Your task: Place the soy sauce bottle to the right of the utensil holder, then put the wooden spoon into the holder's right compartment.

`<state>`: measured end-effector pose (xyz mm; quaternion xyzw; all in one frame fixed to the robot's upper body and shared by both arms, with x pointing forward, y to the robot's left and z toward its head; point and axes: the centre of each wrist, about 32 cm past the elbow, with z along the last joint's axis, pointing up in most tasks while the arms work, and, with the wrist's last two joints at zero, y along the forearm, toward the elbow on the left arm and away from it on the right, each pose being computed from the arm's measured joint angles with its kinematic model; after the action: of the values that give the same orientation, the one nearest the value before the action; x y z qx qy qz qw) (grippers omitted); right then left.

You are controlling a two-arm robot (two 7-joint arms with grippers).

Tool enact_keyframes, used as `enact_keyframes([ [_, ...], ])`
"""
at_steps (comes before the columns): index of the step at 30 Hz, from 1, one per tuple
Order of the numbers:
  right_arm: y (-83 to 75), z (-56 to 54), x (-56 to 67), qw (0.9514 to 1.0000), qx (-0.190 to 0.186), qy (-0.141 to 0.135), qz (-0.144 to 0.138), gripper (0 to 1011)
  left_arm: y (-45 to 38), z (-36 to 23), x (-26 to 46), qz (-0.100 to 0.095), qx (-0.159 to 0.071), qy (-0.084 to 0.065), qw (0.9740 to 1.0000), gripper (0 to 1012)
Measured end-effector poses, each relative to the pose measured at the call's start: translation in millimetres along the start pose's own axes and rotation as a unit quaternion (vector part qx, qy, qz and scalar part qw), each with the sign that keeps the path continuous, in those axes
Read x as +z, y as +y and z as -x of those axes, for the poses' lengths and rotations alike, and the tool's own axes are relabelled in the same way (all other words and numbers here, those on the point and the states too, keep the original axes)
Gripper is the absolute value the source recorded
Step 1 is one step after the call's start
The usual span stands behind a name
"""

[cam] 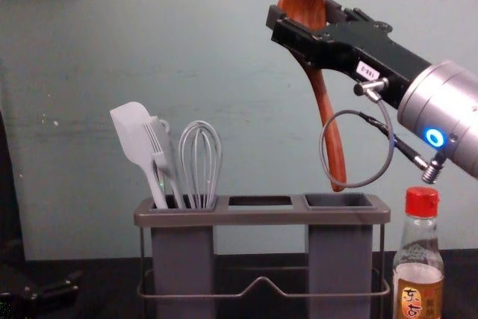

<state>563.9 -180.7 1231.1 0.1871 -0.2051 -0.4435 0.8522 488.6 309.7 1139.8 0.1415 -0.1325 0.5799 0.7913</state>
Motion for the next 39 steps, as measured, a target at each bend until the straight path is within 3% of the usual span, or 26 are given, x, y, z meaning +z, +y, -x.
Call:
enact_keyframes([
  [13, -7.0, 14.0, -16.4, 0.9999, -0.005, 0.008, 0.011, 837, 0.0, 0.0, 0.0, 0.000, 0.000, 0.000, 1.0000, 1011],
  [24, -23.8, 23.7, -32.4, 0.9995, -0.014, 0.019, 0.022, 837, 0.0, 0.0, 0.0, 0.000, 0.000, 0.000, 1.0000, 1011],
  [39, -43.2, 33.4, -44.9, 0.9990, -0.021, 0.021, 0.033, 838, 0.0, 0.0, 0.0, 0.000, 0.000, 0.000, 1.0000, 1011],
])
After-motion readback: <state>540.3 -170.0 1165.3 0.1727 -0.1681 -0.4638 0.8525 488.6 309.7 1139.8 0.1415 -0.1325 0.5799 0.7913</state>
